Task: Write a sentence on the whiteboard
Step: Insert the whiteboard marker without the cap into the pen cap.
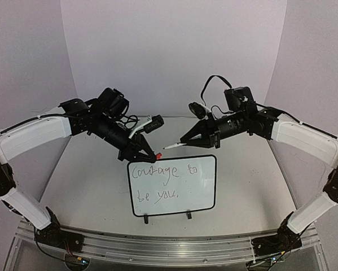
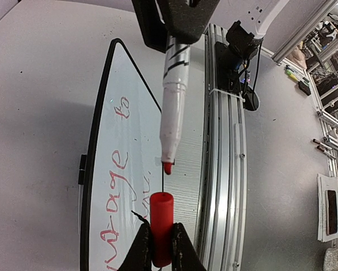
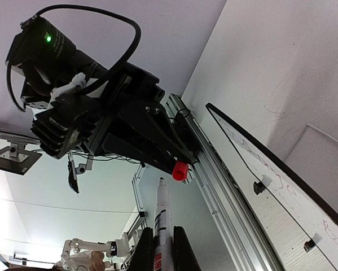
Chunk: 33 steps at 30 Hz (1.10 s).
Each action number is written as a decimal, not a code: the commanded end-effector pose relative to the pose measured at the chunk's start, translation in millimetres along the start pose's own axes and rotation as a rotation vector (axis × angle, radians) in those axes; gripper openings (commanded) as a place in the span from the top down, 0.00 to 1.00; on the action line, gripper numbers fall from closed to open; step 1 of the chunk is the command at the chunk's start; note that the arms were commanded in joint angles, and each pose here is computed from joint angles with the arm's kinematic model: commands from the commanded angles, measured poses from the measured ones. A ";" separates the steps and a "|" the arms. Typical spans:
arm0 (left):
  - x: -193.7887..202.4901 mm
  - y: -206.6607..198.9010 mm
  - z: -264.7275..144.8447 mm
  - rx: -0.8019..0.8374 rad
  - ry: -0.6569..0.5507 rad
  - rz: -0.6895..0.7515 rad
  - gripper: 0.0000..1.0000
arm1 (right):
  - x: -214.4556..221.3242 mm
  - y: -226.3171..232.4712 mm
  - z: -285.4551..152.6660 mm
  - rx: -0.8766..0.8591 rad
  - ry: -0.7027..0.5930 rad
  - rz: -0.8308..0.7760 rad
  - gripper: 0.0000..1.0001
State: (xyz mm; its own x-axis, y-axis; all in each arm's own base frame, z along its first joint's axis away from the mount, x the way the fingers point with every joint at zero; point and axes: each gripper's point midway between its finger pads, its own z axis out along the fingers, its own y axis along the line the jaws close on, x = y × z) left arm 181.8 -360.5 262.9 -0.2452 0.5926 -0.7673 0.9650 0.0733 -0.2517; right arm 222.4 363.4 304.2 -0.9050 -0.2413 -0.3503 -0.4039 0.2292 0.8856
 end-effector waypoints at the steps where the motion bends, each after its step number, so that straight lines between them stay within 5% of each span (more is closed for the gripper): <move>1: -17.2 -7.7 -7.1 0.013 -0.045 0.048 1.00 | 4.9 -2.9 6.7 -0.008 0.027 -0.010 1.00; 33: -16.9 -12.6 -1.2 0.036 -0.040 0.052 1.00 | 13.4 -14.0 15.9 0.003 0.070 0.009 1.00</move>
State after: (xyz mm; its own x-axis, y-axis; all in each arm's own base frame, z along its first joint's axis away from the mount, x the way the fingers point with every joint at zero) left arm 175.4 -363.4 263.4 -0.2370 0.5947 -0.7682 0.9652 0.0538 -0.2561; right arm 216.5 367.7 284.6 -0.9070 -0.2807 -0.3140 -0.3856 0.2535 0.8871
